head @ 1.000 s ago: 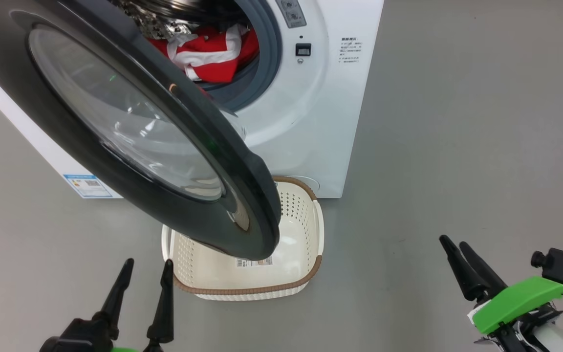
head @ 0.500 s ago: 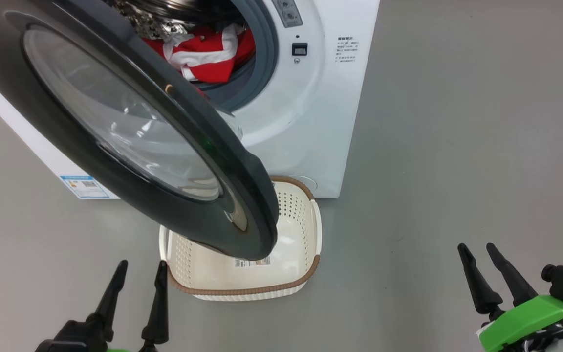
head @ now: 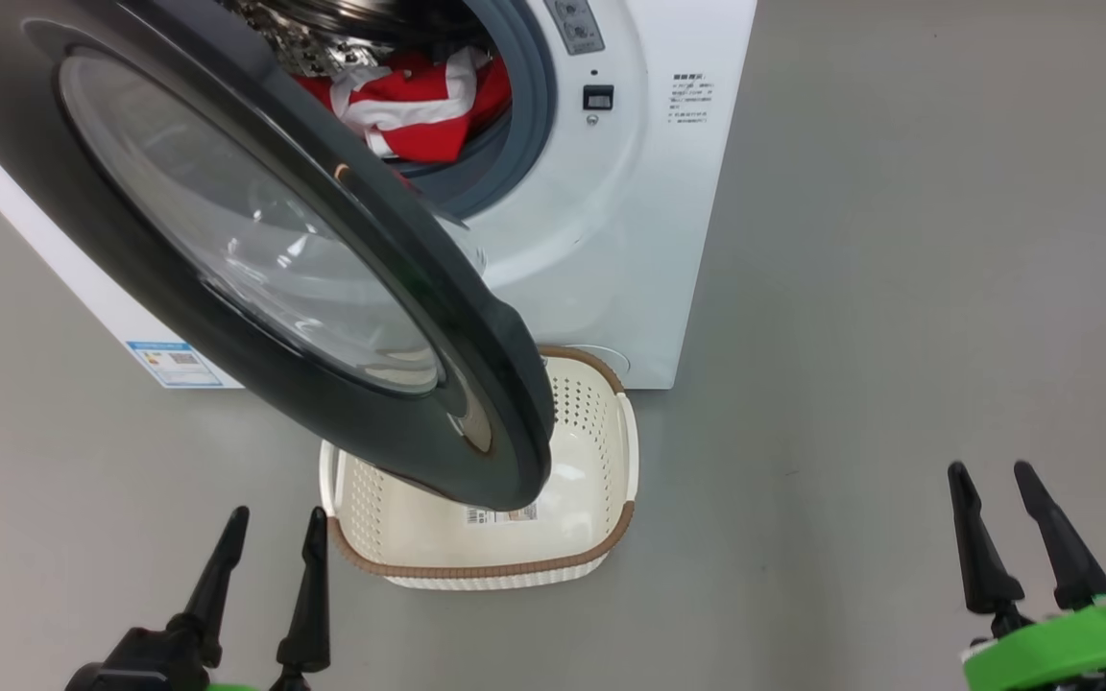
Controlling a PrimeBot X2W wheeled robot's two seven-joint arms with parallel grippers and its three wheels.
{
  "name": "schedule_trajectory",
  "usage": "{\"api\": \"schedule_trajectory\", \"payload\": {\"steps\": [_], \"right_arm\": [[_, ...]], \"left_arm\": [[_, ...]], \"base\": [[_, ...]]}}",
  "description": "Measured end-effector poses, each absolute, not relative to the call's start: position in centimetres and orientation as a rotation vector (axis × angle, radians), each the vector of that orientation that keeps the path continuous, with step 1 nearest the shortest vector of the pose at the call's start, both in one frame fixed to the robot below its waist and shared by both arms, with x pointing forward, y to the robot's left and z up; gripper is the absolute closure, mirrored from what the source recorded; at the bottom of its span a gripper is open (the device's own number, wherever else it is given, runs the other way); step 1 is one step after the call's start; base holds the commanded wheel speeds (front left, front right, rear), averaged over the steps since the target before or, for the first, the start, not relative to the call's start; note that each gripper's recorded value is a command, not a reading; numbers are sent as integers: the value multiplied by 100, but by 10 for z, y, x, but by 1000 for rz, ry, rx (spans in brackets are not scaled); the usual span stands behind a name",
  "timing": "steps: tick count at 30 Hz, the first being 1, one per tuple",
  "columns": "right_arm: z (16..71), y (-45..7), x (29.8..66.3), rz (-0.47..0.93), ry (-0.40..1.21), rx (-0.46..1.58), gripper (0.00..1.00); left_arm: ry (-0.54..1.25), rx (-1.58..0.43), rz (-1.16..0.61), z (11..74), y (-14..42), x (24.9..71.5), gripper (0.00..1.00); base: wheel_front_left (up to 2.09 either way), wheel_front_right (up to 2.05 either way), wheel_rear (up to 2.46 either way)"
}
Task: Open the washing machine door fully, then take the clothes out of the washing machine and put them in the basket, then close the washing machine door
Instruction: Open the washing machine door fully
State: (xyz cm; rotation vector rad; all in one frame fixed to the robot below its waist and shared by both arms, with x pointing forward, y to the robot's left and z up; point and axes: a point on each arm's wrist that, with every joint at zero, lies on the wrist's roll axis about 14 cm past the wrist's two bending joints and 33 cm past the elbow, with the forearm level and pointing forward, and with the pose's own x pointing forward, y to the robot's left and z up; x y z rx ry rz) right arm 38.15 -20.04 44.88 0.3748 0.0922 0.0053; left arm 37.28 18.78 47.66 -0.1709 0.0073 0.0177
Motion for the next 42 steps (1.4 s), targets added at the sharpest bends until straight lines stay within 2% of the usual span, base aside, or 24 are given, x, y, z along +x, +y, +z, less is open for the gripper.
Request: {"api": "schedule_trajectory", "payload": {"steps": [5, 22, 23, 24, 25, 29, 34, 42], "right_arm": [[438, -202, 370, -12, 125, 343, 0], [444, -185, 374, 25, 112, 400, 0], [445, -180, 376, 34, 110, 422, 56], [447, -174, 378, 46, 106, 447, 76], [447, -174, 378, 46, 106, 447, 100], [464, -144, 399, 126, 67, 548, 100], [489, -86, 421, 302, 50, 640, 100], [517, -15, 441, 524, 102, 814, 100]], "left_arm": [[1, -170, 19, 479, 188, 372, 0], [-5, -171, 18, 481, 188, 369, 0], [-5, -171, 19, 481, 188, 368, 0], [-4, -171, 19, 481, 188, 368, 0], [-4, -171, 19, 481, 188, 368, 0], [-1, -180, 32, 480, 191, 364, 0], [2, -189, 47, 479, 194, 359, 0], [5, -228, 87, 479, 200, 347, 0]], "base": [[0, 0, 0], [0, 0, 0], [0, 0, 0], [0, 0, 0], [0, 0, 0], [0, 0, 0], [0, 0, 0], [0, 0, 0]]}}
